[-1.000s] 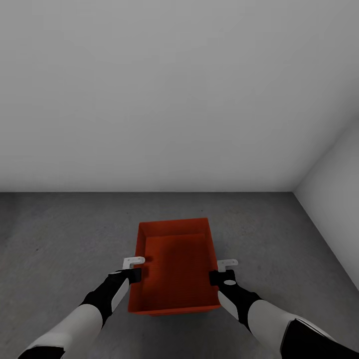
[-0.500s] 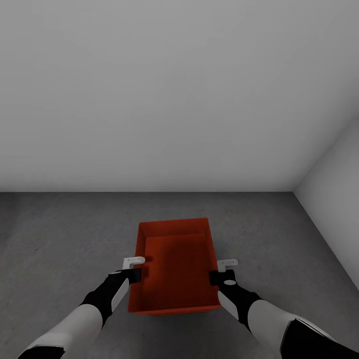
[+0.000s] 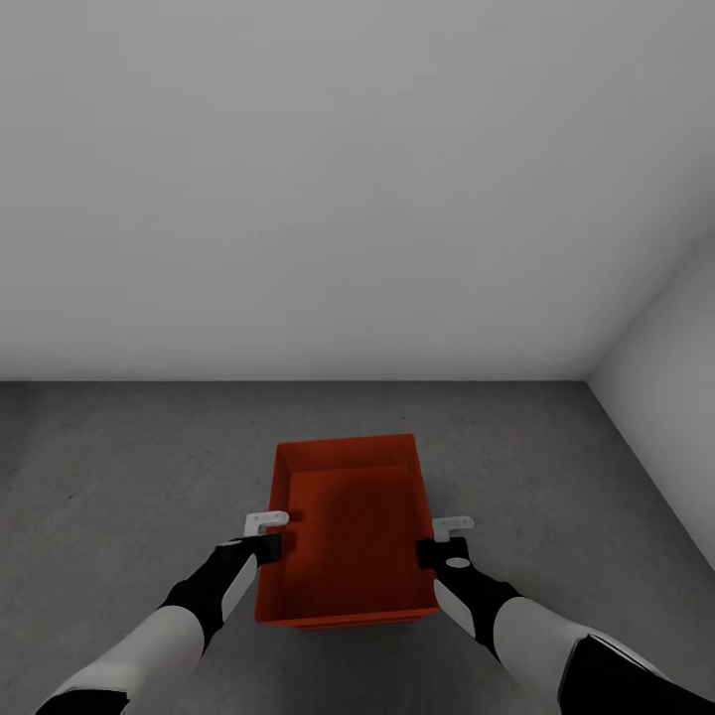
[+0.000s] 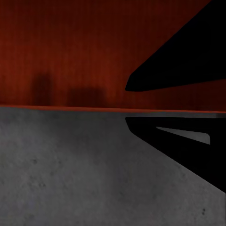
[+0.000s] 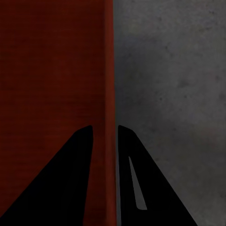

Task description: Move the two storage containers from the living room to the garage. In the garage, place one container on the floor and stack the other container on top of it (either order is fine).

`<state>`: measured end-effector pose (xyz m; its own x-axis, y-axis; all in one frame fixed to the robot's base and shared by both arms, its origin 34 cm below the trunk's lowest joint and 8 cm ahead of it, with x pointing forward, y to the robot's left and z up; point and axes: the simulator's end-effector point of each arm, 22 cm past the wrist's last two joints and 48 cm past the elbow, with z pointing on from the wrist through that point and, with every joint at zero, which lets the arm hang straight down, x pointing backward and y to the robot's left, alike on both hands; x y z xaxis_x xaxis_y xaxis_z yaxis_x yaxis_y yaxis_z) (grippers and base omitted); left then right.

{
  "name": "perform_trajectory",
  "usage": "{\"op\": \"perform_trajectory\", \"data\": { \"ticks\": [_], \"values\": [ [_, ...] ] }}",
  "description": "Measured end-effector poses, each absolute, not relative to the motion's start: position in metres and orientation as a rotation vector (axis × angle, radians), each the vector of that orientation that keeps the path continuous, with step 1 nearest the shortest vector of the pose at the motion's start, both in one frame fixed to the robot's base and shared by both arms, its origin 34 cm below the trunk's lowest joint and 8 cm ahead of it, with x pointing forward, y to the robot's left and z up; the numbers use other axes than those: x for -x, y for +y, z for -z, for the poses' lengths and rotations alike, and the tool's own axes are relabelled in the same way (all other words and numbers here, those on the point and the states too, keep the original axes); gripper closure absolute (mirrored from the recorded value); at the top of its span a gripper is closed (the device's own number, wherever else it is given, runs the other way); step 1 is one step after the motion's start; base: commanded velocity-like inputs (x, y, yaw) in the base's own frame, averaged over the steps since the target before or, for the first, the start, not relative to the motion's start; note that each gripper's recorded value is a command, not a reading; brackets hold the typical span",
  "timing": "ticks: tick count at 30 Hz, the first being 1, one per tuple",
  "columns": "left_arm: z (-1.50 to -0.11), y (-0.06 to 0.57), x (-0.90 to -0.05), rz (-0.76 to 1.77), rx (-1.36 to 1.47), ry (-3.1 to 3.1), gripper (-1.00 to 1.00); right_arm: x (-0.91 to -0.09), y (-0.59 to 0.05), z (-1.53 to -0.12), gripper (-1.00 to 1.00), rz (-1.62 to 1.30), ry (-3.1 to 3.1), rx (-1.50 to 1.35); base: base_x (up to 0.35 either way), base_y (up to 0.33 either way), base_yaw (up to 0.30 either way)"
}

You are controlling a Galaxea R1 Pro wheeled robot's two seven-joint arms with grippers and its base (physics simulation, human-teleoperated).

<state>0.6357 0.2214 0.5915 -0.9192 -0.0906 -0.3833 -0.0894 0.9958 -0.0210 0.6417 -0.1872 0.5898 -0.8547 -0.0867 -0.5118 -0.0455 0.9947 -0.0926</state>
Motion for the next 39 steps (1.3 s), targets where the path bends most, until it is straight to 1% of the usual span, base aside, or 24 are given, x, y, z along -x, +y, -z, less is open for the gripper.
{"op": "perform_trajectory", "data": {
  "ticks": [39],
  "values": [
    [-0.539, 0.221, -0.641, 0.004, 0.128, 2.744, 1.0, -0.647, -0.187, -0.538, 1.0, 0.104, 2.596, 0.092, 0.0, 0.0, 0.0]
  ]
}}
